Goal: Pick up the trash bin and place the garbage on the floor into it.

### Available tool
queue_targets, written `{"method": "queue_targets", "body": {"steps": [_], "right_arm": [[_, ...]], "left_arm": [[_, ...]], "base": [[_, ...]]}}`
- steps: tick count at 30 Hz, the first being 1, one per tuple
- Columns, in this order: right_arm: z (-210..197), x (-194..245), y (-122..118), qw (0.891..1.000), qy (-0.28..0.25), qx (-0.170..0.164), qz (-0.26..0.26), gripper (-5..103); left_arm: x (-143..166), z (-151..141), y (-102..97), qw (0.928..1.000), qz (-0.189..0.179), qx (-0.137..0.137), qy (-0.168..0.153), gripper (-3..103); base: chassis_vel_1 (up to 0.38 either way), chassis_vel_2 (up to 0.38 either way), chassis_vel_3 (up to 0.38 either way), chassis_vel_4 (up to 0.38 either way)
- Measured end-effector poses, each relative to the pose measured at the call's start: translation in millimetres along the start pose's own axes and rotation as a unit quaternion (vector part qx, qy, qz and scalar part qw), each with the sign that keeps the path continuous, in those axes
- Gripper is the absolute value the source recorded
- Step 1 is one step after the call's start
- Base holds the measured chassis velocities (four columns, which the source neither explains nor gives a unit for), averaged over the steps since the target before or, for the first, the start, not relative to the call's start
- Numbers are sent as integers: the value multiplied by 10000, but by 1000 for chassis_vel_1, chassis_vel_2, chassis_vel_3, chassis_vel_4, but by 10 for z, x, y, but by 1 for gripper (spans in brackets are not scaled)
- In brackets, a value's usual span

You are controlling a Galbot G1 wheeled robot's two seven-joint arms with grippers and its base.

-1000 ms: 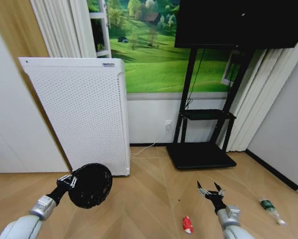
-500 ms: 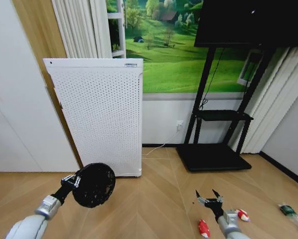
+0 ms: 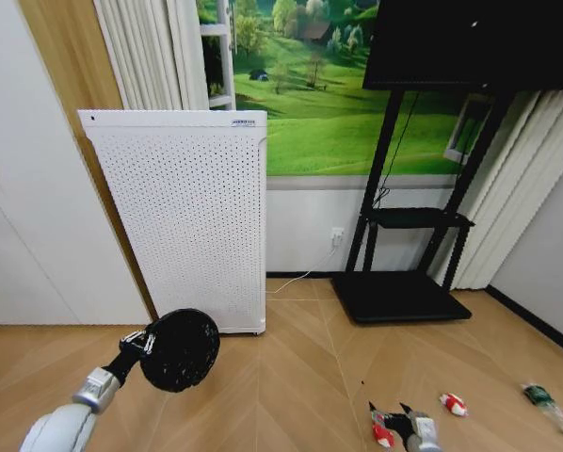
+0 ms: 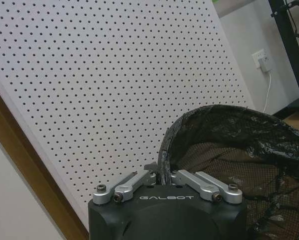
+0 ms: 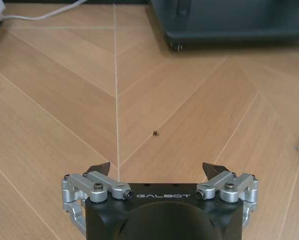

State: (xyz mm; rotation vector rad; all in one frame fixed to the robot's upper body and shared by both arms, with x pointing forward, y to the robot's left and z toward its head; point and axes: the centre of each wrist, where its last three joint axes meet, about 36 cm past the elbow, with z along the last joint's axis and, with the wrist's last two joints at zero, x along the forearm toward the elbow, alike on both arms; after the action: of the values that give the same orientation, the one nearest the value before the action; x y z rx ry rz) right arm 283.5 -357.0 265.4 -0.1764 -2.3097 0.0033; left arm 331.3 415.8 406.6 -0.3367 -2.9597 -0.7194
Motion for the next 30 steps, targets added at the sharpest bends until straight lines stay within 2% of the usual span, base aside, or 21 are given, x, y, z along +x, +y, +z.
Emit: {"method": "queue_targets", "body": {"steps": [5,9,17,30], "right_arm": [[85,-196,34,9997,249,-21,68,100],[228,-355,73,9990,433,100,96,100],[360,-534,145,9982,557,202,129,100],[471,-727,-50,9958,730,339,433,100]], "left_arm": [[6,30,-11,10000,5,-5,37,6],[7,62,-18,10000,8,-9,82,6],[11,112,-61,9999,25,10,150,6],[-6,190,-130,9998,48,18,199,6]], "base": [[0,0,0,0],[0,0,0,0],[0,0,0,0],[0,0,0,0]]}}
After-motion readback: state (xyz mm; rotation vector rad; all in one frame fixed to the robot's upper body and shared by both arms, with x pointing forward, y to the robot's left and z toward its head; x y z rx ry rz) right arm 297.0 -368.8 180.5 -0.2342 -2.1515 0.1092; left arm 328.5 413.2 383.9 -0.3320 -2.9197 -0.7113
